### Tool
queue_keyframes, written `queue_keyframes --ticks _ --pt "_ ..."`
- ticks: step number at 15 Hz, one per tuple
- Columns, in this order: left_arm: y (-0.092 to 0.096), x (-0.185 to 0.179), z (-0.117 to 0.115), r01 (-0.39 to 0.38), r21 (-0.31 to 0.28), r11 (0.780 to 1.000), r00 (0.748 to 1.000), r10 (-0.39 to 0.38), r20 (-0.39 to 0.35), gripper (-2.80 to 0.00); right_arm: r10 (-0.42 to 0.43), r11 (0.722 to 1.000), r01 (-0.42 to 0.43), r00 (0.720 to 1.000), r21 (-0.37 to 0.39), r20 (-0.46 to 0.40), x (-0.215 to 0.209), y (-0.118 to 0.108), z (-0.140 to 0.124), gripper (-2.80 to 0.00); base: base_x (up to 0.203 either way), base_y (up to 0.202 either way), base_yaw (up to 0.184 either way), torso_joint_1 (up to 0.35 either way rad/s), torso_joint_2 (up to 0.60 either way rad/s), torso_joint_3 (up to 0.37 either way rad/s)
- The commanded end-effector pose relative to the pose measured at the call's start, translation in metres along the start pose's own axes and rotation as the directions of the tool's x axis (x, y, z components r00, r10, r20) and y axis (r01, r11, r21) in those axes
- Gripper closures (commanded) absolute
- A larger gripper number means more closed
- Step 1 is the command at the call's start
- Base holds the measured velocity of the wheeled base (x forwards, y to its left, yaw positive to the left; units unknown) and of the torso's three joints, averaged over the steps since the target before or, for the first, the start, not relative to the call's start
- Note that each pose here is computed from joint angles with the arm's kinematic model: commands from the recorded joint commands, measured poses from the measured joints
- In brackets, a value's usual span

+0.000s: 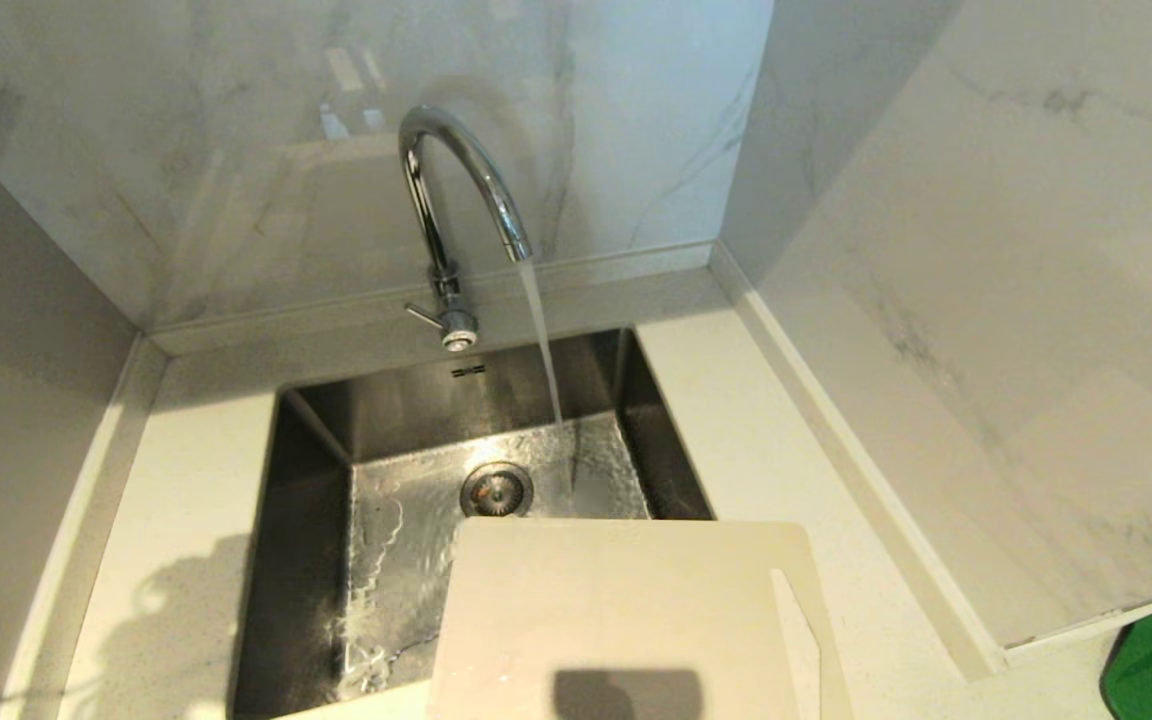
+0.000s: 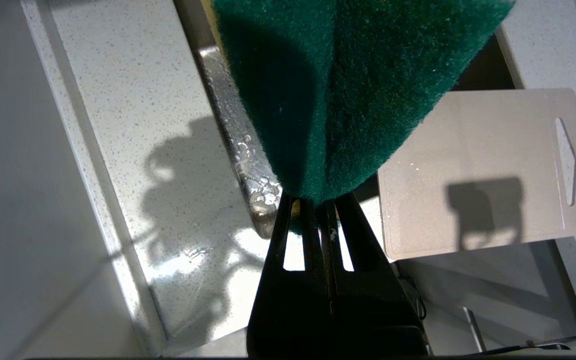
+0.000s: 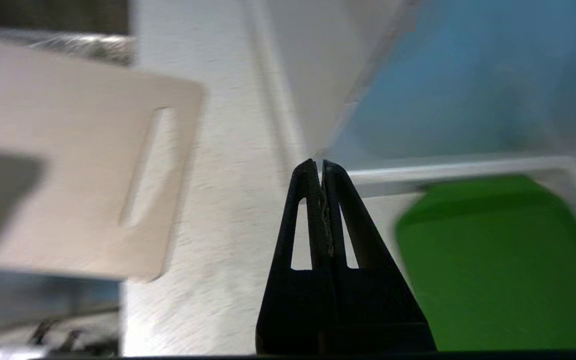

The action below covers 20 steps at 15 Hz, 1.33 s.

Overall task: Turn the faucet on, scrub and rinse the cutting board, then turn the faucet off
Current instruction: Put down the cleaning cloth

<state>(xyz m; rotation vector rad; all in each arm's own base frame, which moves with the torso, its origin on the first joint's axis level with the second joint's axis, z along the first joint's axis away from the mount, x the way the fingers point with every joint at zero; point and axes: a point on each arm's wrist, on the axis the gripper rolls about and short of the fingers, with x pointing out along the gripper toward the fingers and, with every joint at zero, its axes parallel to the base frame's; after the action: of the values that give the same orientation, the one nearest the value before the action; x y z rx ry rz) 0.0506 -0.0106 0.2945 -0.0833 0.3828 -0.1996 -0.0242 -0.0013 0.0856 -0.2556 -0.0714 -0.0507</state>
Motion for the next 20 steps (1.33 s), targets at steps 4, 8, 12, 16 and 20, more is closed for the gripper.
queue_keyframes --ticks 4,8,12,16,20 --pt "0.0001 0.0003 -0.0015 0.001 -0.003 1.000 1.000 -0.001 -0.005 0.00 0.089 0.993 -0.092 0.995 -0.078 -0.050 -0.0008 0.0031 -0.0056 0.00 0.000 0.000 0.000 0.000 0.00 0.000" --pt "0.0002 0.0008 -0.0021 0.002 -0.003 1.000 1.000 -0.002 -0.008 0.00 0.087 0.952 -0.100 0.995 -0.291 -0.055 -0.0009 0.0031 -0.0058 0.00 0.000 0.000 0.000 0.000 0.00 0.000" --pt "-0.0003 0.0008 0.0022 0.004 -0.003 1.000 1.000 -0.004 0.003 0.00 0.085 0.973 -0.094 0.995 -0.211 -0.053 -0.0007 0.0031 -0.0060 0.00 0.000 0.000 0.000 0.000 0.00 0.000" --pt "-0.0001 0.0003 0.0007 0.003 -0.003 1.000 1.000 -0.003 -0.001 0.00 0.052 0.975 -0.041 0.998 0.217 -0.045 -0.0006 0.0021 -0.0046 0.00 0.000 0.000 0.000 0.000 0.00 0.000" --pt "-0.0002 -0.0005 0.0015 0.002 -0.003 1.000 1.000 -0.002 0.003 0.00 0.049 0.958 -0.029 0.997 0.286 -0.065 0.0006 0.0034 -0.0100 0.00 0.000 0.000 0.000 0.000 0.00 0.000"
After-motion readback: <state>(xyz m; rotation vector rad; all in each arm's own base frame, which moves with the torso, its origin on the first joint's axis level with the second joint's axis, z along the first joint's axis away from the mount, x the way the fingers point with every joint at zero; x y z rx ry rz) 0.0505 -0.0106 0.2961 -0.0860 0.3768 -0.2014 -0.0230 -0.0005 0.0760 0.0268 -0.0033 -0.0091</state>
